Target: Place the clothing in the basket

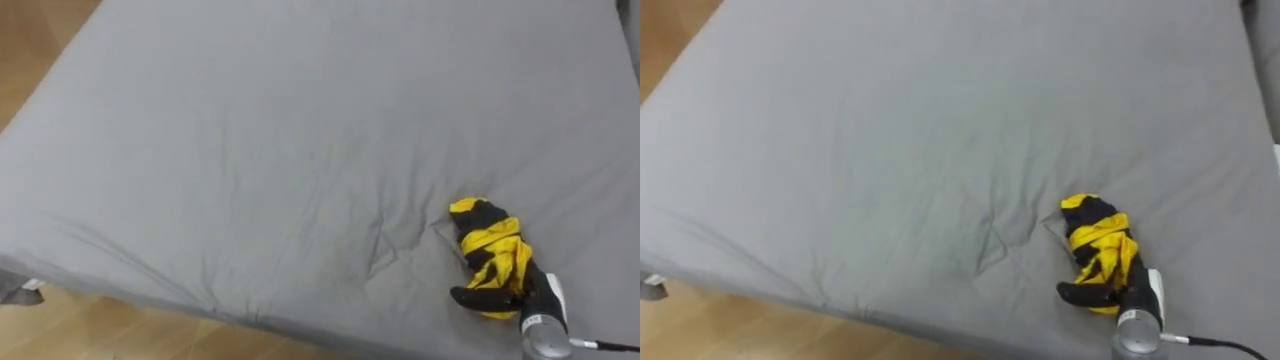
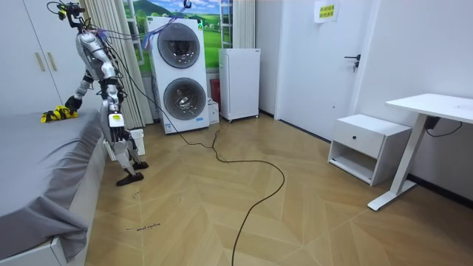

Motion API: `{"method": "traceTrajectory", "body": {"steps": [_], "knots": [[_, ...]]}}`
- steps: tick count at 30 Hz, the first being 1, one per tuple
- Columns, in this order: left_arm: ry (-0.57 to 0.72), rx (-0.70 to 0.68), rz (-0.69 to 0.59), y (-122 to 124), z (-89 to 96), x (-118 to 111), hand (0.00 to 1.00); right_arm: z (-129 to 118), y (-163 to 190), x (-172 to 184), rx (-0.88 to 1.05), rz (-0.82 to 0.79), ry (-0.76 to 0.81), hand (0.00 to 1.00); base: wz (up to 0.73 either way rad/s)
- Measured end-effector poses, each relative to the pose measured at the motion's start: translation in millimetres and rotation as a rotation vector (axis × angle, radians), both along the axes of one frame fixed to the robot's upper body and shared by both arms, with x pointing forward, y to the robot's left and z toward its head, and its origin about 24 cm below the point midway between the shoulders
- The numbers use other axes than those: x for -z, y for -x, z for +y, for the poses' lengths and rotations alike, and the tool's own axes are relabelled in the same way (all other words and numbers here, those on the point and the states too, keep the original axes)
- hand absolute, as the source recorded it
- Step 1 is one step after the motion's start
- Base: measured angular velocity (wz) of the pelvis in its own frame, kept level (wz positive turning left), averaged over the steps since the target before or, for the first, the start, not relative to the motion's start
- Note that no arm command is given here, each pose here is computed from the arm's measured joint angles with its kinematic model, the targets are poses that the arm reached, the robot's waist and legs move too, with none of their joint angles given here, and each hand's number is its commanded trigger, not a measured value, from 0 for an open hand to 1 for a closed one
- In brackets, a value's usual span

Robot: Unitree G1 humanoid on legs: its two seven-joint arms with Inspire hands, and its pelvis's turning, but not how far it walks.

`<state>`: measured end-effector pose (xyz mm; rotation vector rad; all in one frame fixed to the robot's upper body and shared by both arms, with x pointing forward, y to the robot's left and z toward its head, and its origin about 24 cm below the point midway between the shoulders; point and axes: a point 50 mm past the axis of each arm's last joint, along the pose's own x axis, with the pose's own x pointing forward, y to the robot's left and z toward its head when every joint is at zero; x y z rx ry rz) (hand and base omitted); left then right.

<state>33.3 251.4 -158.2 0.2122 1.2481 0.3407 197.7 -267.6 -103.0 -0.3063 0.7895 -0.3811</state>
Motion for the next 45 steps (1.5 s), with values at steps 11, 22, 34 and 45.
{"method": "traceTrajectory", "body": {"steps": [11,22,34,45], "knots": [[0.002,0.06,0.009,-14,0.0,-2,0.0,-50,12,-9,0.065,0.114,0.172,1.0,0.14],[0.029,0.045,-0.062,-38,-2.5,-4,0.0,-54,6,-14,0.22,0.05,0.1,1.0,-0.04],[0.019,0.028,-0.135,-44,-1.6,-8,0.0,-30,27,1,0.237,-0.008,-0.073,1.0,-0.14],[-0.008,-0.039,-0.102,-22,5.5,-7,0.0,-36,32,-24,0.219,-0.186,-0.083,1.0,-0.51]]}}
